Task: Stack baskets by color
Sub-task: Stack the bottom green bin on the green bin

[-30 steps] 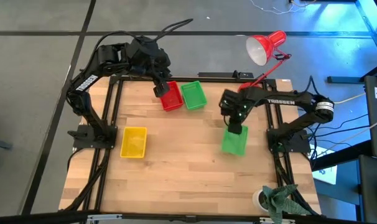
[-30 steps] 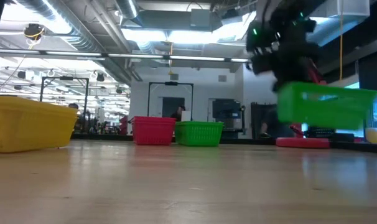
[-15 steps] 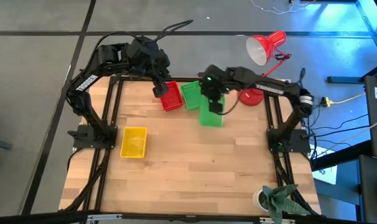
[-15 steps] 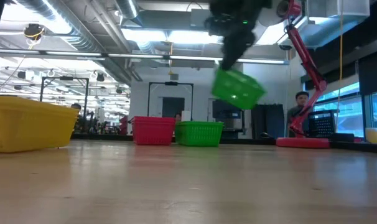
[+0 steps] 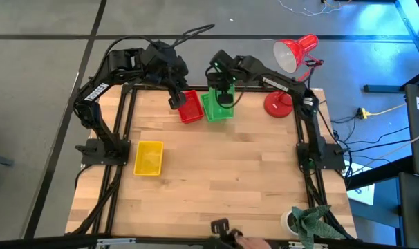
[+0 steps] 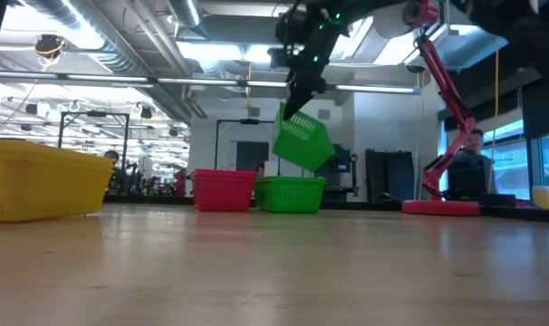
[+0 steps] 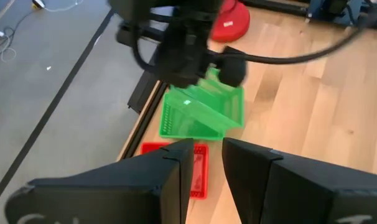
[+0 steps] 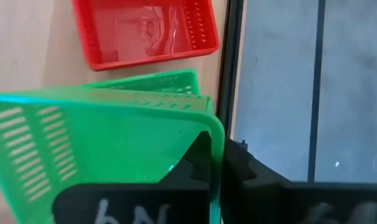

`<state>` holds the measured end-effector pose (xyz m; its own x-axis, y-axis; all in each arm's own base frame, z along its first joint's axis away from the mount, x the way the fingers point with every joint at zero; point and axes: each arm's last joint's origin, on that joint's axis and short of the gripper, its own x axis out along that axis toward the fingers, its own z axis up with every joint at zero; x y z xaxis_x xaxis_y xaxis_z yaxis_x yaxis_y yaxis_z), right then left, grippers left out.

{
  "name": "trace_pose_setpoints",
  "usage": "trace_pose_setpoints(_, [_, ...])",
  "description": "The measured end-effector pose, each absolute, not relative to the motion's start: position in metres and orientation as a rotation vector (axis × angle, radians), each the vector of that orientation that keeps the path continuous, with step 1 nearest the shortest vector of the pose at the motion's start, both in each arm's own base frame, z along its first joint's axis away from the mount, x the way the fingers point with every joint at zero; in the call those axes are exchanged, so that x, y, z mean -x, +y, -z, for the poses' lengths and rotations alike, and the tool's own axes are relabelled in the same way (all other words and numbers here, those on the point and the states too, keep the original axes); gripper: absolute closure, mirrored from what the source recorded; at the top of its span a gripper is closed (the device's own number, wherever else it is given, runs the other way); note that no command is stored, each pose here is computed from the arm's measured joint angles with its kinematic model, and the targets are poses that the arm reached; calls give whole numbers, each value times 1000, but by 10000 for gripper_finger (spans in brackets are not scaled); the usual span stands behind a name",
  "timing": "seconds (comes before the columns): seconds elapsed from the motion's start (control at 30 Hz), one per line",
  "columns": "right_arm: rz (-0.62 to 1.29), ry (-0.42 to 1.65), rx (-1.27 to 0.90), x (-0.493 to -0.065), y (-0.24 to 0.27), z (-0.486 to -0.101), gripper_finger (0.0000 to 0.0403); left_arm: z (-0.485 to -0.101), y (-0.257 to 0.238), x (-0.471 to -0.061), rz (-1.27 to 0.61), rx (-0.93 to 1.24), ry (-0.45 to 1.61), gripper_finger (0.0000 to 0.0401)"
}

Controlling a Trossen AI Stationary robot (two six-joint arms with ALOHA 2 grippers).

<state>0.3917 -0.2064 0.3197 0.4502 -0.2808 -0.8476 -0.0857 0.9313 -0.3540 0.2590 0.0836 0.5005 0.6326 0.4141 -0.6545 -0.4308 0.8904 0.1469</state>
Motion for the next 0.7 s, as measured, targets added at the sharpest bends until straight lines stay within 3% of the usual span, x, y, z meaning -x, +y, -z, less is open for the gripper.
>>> trace_pose_setpoints(0.4, [11, 1171, 358, -407, -241, -271, 403, -499, 83, -257, -489, 52, 764, 324])
trace_pose_setpoints(0.7, [-104, 1273, 302, -397, -233, -265, 403, -499, 83, -257, -493, 50, 764, 324])
